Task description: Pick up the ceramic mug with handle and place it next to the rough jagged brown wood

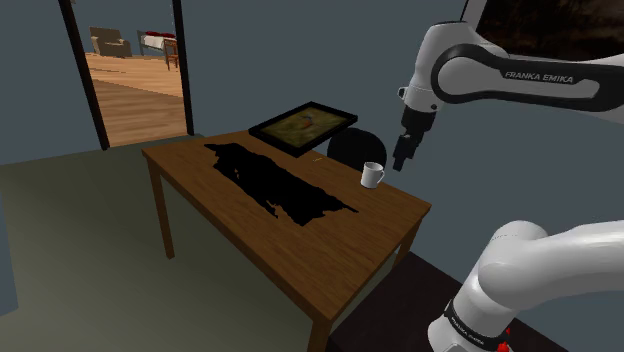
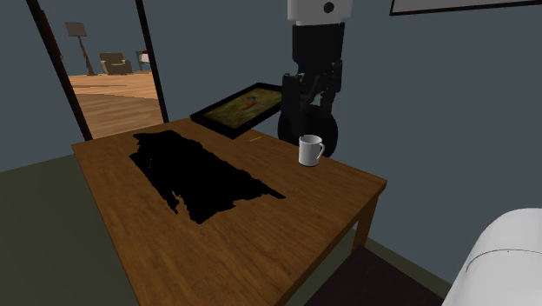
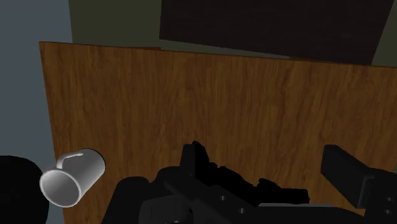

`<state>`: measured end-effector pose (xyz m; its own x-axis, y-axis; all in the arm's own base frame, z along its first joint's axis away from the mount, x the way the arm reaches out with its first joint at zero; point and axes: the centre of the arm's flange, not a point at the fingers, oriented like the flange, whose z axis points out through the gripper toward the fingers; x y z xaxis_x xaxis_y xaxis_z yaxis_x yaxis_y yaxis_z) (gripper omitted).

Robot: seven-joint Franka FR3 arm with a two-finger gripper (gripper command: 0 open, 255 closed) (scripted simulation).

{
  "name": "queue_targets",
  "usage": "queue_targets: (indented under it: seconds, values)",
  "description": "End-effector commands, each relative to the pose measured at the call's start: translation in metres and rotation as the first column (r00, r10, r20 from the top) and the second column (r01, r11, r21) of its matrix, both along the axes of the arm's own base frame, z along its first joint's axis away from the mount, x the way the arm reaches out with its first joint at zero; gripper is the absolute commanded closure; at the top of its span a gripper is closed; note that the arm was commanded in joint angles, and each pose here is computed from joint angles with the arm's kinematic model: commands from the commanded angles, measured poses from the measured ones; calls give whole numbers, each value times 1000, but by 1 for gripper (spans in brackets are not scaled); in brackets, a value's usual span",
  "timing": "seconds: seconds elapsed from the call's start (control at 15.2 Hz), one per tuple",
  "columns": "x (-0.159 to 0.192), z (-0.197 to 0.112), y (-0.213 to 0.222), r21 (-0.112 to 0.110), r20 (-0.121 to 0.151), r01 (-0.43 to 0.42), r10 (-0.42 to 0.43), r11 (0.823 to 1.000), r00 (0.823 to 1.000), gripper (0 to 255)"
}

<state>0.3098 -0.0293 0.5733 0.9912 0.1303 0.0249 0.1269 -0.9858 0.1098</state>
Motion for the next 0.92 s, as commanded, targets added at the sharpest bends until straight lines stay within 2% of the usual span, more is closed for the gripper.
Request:
queue_targets:
  seconds: [0.0,0.86]
  values:
    - [0,0,0,0,0,0,0,1000,1000,0]
    - [102,-70,-120,13,9,18,-18,1000,1000,0]
